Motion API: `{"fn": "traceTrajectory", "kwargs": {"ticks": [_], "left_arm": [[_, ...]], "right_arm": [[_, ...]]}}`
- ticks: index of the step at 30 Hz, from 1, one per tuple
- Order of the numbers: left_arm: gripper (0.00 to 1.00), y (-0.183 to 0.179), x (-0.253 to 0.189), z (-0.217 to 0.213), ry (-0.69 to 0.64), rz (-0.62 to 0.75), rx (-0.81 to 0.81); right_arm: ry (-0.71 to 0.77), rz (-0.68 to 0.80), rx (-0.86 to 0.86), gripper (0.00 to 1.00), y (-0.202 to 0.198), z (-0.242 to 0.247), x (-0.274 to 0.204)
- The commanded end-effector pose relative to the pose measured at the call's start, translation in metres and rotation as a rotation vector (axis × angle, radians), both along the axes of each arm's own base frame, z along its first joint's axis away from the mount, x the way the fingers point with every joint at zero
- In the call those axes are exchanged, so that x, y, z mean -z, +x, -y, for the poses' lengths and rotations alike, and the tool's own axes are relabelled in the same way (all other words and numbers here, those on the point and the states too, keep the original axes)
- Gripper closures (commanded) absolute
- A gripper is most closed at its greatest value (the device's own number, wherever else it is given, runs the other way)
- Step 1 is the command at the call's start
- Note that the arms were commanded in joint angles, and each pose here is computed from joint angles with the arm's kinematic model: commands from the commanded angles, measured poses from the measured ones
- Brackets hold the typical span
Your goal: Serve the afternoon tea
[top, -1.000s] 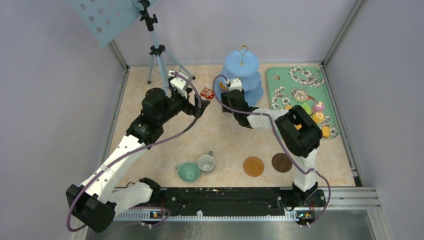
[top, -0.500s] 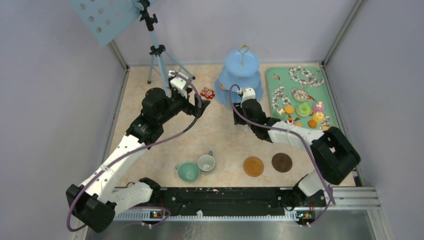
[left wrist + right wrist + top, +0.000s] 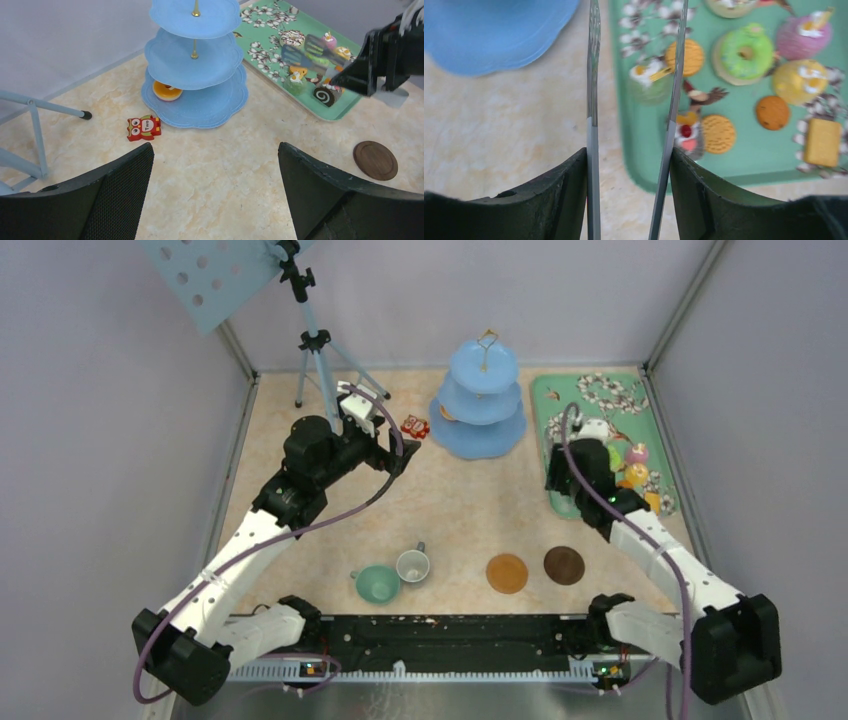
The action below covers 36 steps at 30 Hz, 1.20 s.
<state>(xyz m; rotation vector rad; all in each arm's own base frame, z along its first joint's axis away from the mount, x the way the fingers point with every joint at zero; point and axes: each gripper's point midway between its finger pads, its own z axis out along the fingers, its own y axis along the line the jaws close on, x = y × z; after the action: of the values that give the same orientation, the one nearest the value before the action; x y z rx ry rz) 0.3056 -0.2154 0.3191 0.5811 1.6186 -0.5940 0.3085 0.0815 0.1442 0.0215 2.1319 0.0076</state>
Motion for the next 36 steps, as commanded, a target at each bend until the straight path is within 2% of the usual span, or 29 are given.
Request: {"fn": "traceTrajectory", "kwargs": {"ticks": [1,5,15,28,36], "left_arm": [[0.01,0.000,-0.009,0.004,-0.030,0.028,0.014],[0.01,-0.001,-0.011,0.003,-0.033,0.034,0.012],[0.01,-0.004,-0.014,0.005,-0.041,0.037,0.024],[0.01,-0.003,-0.013,0.004,-0.038,0.035,0.021],[0.01,-0.001,-0.010,0.004,-0.032,0.030,0.016]], "right_arm": [[0.094,0.001,0.167,0.45,0.023,0.045,-0.030],[0.138,-0.082,0.278,0.45,0.047,0.078,-0.032],[0.191,-0.182,0.340,0.44,0.095,0.116,-0.017],[0.131,-0.239,0.326,0.40,0.117,0.127,0.006],[0.128,-0.239,0.325,0.47,0.122,0.128,0.010]]}}
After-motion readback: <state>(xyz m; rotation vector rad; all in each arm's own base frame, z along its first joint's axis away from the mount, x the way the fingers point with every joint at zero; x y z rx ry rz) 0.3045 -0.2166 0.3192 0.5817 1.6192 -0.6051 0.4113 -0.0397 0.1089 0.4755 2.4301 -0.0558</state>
